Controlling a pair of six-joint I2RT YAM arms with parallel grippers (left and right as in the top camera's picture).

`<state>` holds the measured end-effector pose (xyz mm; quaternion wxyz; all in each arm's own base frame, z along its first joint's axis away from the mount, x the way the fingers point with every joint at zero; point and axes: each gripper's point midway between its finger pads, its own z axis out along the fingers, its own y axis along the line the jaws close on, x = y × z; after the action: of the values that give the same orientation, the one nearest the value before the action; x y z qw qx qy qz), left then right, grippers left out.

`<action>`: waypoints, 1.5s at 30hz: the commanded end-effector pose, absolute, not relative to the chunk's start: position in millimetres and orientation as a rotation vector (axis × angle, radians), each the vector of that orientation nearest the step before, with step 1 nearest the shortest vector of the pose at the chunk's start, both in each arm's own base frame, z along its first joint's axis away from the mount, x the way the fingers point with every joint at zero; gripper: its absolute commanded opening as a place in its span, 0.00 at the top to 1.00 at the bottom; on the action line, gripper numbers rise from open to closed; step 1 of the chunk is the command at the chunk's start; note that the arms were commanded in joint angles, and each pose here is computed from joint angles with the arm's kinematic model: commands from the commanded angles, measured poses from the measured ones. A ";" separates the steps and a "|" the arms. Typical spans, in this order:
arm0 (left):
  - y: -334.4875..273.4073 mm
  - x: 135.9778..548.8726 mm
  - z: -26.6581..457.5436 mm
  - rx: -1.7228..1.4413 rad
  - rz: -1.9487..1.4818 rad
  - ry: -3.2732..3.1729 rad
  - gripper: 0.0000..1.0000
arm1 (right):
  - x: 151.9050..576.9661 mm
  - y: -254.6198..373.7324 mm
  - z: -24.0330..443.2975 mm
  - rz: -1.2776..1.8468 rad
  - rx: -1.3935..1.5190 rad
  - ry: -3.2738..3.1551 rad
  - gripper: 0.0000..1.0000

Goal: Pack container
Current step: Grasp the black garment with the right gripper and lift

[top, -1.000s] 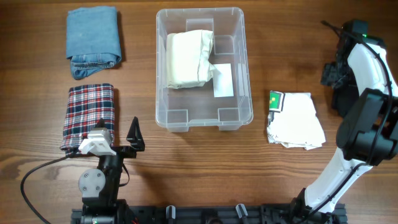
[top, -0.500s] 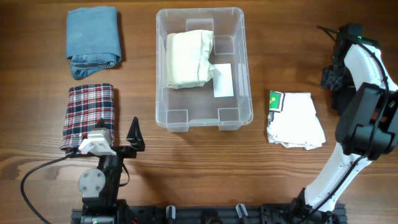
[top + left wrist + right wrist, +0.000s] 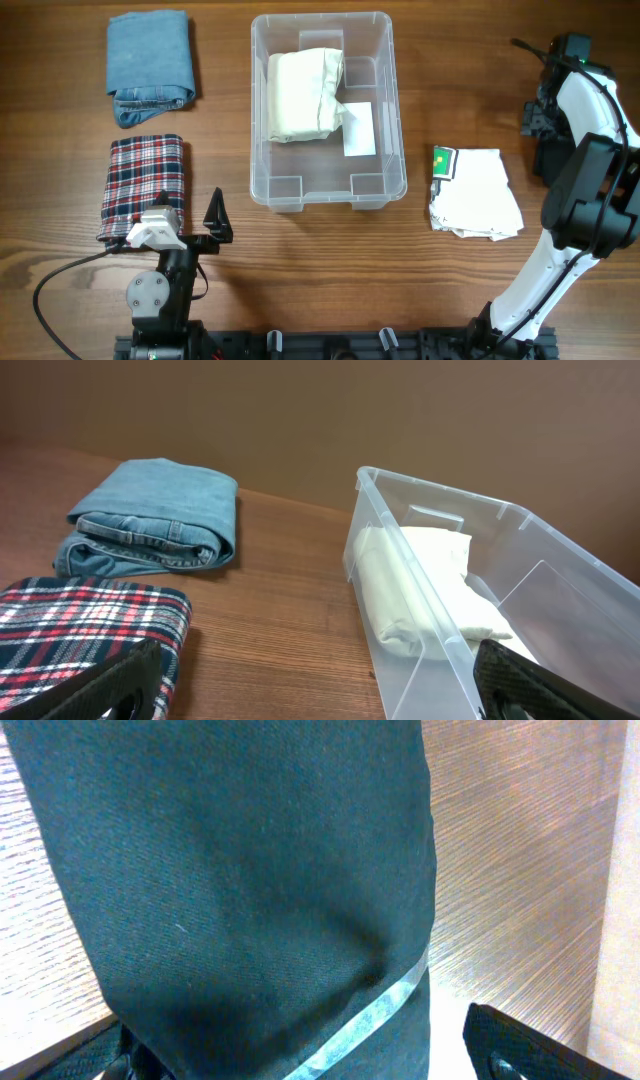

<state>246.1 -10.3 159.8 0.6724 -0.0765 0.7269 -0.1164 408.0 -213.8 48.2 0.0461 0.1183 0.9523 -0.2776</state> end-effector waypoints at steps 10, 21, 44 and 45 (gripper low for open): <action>-11.2 245.9 158.0 -0.156 -0.258 1.639 0.00 | 406.9 -211.1 18.4 -0.810 0.294 2.976 0.01; -11.2 245.9 158.0 -0.156 -0.258 1.639 0.00 | 410.5 -212.4 9.5 -0.807 0.312 2.968 0.17; -11.2 245.9 158.0 -0.156 -0.258 1.639 0.00 | 439.7 -166.4 139.3 -0.432 0.526 2.671 0.76; -11.2 245.9 158.0 -0.156 -0.258 1.639 0.00 | 441.1 -159.4 153.5 -0.411 0.508 2.641 0.76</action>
<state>246.1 -10.3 159.8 0.6724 -0.0765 0.7269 -0.1164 421.8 -178.7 71.8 0.1000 0.1665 0.9654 -0.1743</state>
